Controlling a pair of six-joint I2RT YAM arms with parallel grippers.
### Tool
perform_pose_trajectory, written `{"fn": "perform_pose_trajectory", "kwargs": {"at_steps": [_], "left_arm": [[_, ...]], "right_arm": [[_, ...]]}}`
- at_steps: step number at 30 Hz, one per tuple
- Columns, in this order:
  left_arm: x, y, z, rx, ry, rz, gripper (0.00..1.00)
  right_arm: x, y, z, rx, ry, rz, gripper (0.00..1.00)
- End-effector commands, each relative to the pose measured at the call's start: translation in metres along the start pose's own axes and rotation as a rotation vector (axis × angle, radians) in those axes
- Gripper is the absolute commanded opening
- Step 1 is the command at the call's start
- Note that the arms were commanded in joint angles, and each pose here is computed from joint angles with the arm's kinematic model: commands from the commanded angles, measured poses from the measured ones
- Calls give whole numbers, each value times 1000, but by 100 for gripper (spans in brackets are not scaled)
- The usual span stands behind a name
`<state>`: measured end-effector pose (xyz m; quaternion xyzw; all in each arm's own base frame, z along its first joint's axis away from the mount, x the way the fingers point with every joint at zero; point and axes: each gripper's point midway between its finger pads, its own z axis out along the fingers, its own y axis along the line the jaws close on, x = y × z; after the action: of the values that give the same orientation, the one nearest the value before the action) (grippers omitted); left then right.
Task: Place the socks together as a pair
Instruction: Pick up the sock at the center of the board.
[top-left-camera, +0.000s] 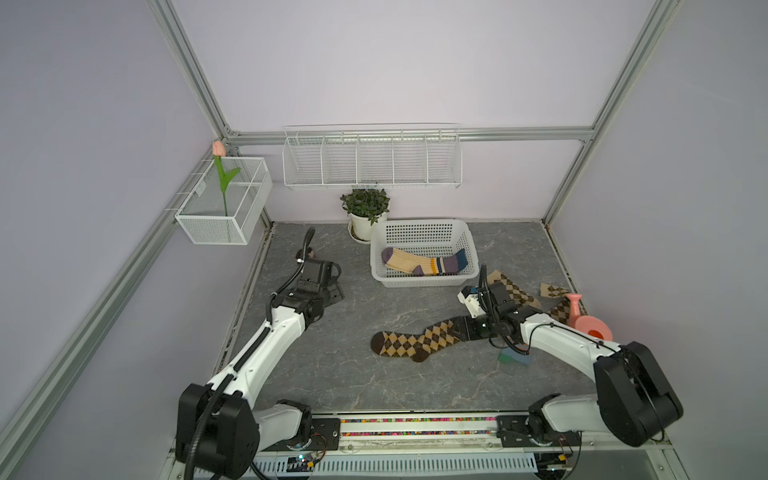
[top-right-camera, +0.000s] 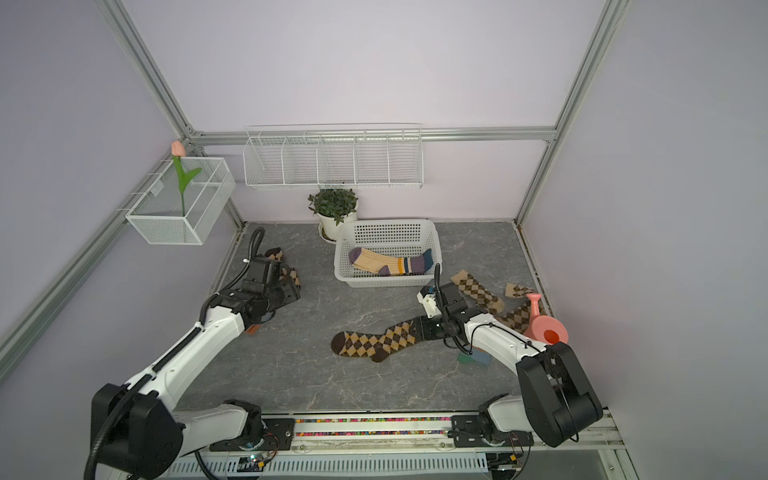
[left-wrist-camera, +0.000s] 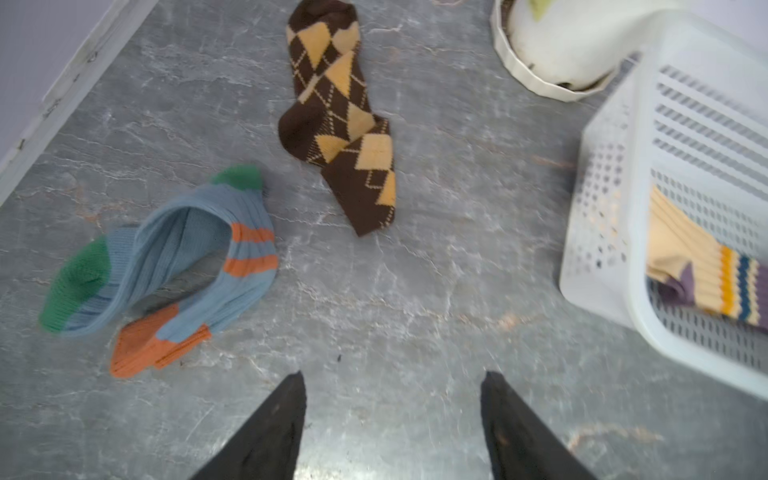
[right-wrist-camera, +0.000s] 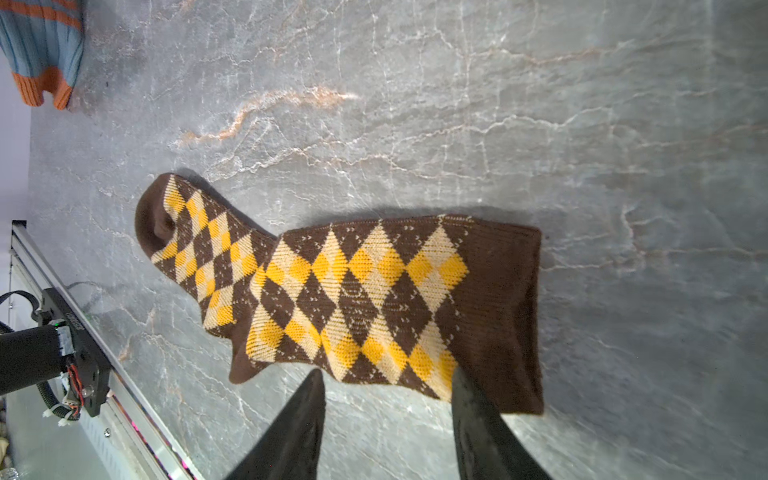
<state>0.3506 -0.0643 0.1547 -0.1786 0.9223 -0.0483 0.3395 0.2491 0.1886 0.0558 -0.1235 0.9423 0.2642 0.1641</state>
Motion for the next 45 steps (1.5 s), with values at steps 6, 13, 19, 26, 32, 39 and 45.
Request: {"fn": "perform_pose_trajectory", "kwargs": {"at_steps": [6, 13, 19, 26, 32, 39, 45], "left_arm": [[-36, -17, 82, -54, 99, -11, 69], [-25, 3, 120, -165, 170, 11, 68], [-1, 12, 147, -186, 276, 25, 62], [21, 15, 161, -179, 331, 29, 46], [35, 17, 160, -167, 360, 25, 4], [40, -31, 91, -78, 318, 134, 0], [88, -78, 10, 46, 335, 282, 0]], "right_arm": [[-5, 12, -3, -56, -41, -20, 51], [-6, 14, -4, -61, -44, -26, 51], [-6, 14, -5, -63, -43, -25, 51], [-6, 15, -6, -62, -45, -27, 51], [-7, 16, -8, -64, -53, -31, 51], [-10, 19, -13, -70, -68, -40, 50], [-13, 26, -21, -91, -84, -48, 50]]}}
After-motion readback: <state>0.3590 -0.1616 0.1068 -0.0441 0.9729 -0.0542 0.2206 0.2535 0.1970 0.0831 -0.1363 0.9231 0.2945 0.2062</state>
